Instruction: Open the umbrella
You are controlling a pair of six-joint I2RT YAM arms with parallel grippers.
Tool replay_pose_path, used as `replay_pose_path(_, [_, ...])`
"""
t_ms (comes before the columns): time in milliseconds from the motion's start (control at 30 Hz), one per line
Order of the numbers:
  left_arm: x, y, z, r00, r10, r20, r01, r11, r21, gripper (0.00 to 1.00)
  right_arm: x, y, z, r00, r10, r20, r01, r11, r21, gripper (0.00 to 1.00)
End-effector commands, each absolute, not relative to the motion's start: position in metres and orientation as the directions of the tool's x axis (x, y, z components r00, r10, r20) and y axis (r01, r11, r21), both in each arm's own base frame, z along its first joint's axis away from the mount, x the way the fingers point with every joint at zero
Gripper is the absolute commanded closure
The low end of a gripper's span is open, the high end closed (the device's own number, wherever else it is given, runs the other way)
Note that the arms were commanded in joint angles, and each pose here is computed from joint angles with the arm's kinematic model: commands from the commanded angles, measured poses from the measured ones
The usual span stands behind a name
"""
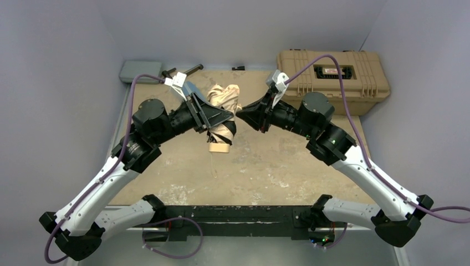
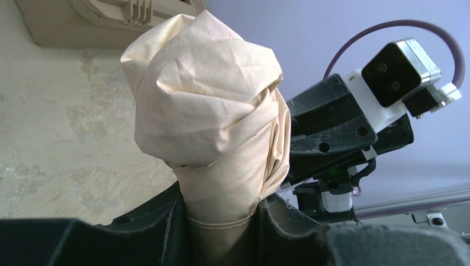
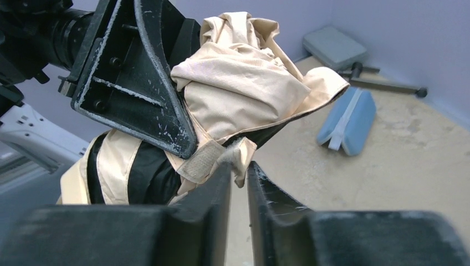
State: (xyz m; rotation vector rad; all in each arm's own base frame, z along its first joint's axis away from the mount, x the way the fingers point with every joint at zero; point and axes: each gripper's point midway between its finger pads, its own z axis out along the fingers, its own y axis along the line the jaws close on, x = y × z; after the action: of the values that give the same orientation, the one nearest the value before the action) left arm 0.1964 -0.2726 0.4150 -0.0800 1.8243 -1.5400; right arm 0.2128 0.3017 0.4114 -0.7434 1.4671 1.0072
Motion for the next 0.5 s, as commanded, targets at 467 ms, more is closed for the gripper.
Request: replay_pose_path(467, [0.197, -0.259, 0.457, -0.592, -0.497, -0.634, 0.536, 0.345, -0.771, 1.00, 0.188, 0.282, 0.500, -0.221, 0.350, -0.910, -0.862, 0.368, 0.350, 0.51])
